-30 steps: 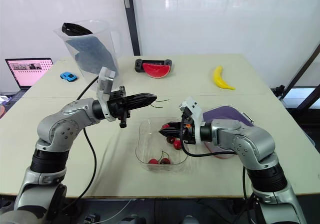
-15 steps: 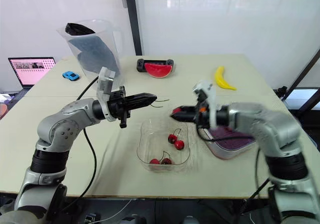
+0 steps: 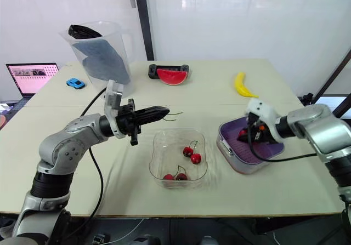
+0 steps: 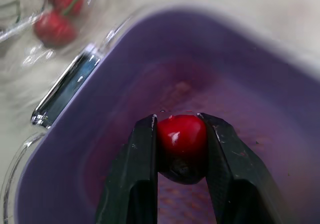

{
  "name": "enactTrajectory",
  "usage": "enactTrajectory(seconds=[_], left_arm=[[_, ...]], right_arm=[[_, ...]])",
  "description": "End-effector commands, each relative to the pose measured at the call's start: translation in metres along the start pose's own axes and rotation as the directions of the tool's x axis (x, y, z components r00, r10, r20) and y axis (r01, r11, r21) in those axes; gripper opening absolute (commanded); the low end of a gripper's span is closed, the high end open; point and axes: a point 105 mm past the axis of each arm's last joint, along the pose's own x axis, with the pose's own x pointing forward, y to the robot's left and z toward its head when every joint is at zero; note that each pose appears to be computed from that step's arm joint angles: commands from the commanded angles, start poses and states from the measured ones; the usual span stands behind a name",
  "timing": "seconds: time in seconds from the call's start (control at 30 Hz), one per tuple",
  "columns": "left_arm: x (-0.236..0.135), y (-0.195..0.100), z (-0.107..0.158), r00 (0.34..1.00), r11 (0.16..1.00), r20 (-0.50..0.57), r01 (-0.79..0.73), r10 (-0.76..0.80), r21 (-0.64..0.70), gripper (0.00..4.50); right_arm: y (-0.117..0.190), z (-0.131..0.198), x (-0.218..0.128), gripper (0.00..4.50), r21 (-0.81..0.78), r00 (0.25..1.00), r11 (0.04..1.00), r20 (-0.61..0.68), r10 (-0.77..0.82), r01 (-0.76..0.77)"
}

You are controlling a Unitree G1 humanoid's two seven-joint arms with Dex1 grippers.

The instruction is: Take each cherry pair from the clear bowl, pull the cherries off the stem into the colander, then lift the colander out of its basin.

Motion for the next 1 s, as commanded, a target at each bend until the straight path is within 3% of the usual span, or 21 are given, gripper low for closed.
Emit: enactTrajectory(seconds=[0.03, 0.07, 0.3, 0.33, 0.57, 0.63, 0.73, 0.8, 1.0], left_arm=[[-0.004, 0.001, 0.014, 1.000, 0.997, 0.028, -0.015, 0.013, 0.070, 0.00], [-0.004, 0.001, 0.014, 1.000, 0.997, 0.029, -0.014, 0.012, 0.070, 0.00], [-0.004, 0.000, 0.012, 1.000, 0.998, 0.019, -0.010, 0.009, 0.068, 0.00], [-0.004, 0.001, 0.012, 1.000, 0.998, 0.019, -0.009, 0.008, 0.067, 0.00], [-0.006, 0.001, 0.012, 1.000, 0.998, 0.013, -0.010, 0.009, 0.056, 0.00], [-0.013, 0.004, 0.013, 0.999, 0.998, -0.002, -0.032, 0.032, 0.048, 0.00], [-0.025, 0.007, 0.014, 0.997, 0.996, -0.020, -0.071, 0.072, 0.047, 0.00], [-0.035, 0.008, 0.013, 0.994, 0.993, -0.033, -0.105, 0.107, 0.048, 0.00], [-0.077, 0.013, 0.000, 0.954, 0.958, -0.090, -0.286, 0.285, 0.001, 0.00]], right_arm=[[-0.009, 0.009, -0.004, 0.84, -0.037, 0.998, 0.998, 0.030, -0.051, 0.053], [-0.011, 0.010, -0.003, 0.84, -0.033, 0.997, 0.998, 0.039, -0.060, 0.061], [-0.018, 0.021, -0.021, 4.19, -0.033, 0.995, 0.996, 0.063, -0.079, 0.082], [-0.018, 0.025, -0.028, 4.46, -0.040, 0.994, 0.996, 0.073, -0.077, 0.081], [-0.002, 0.054, -0.057, 4.46, -0.023, 0.981, 0.998, 0.186, 0.054, -0.050], [0.024, 0.095, -0.074, 4.46, -0.081, 0.905, 0.977, 0.368, 0.213, -0.197], [0.054, 0.131, -0.086, 4.46, -0.207, 0.795, 0.925, 0.473, 0.380, -0.319], [0.068, 0.145, -0.084, 4.46, -0.270, 0.749, 0.897, 0.496, 0.440, -0.349], [0.093, 0.176, -0.056, 4.46, -0.401, 0.722, 0.851, 0.469, 0.509, -0.339]])
